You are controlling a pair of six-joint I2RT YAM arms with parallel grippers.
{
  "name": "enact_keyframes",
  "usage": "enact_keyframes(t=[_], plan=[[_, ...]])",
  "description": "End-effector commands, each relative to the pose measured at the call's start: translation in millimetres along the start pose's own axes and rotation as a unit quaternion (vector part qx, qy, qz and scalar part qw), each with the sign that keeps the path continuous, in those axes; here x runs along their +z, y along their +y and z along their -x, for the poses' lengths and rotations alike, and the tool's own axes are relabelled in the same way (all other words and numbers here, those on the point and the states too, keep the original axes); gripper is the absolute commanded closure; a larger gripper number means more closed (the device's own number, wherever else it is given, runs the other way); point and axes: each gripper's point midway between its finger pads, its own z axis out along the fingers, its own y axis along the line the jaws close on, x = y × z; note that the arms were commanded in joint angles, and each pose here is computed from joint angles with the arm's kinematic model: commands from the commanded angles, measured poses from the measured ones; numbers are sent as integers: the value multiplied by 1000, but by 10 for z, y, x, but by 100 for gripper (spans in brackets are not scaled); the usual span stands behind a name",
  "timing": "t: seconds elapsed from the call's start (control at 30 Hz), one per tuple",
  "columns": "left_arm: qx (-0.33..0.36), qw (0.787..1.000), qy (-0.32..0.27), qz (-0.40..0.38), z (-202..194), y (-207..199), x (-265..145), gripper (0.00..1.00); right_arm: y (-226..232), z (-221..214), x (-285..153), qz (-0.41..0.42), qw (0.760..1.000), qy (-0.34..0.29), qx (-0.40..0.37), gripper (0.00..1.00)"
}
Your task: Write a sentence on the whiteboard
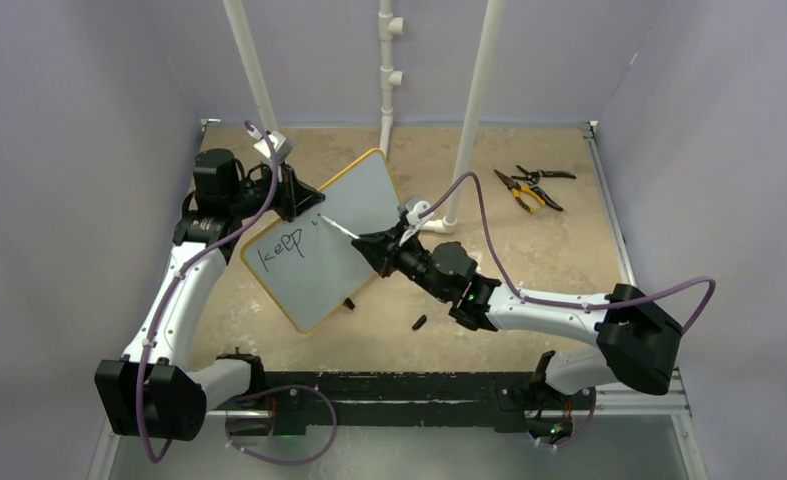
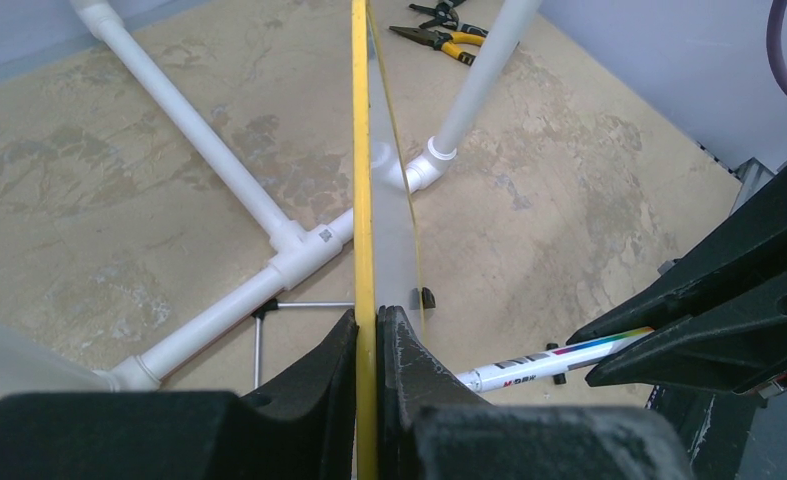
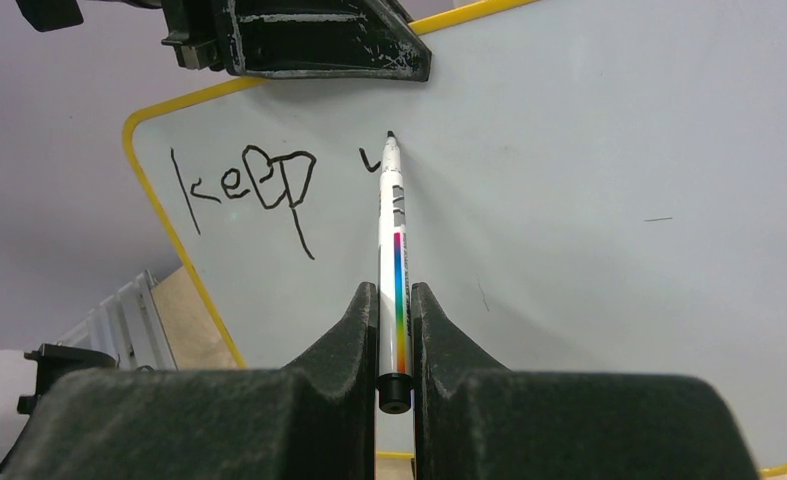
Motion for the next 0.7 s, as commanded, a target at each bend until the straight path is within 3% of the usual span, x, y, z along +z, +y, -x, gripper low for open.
enact_keyframes(t=[0.0, 0.43, 0.67], plan=[[6, 1000, 1, -17, -42, -31, 6, 100, -22, -16, -22, -2, 1000, -1, 10, 100], [6, 1000, 0, -19, -38, -35, 3, 100, 97, -350, -147, 25, 998, 47, 22, 100], [6, 1000, -1, -19, -30, -35, 0, 100, 230, -289, -224, 45, 998, 46, 11, 100]])
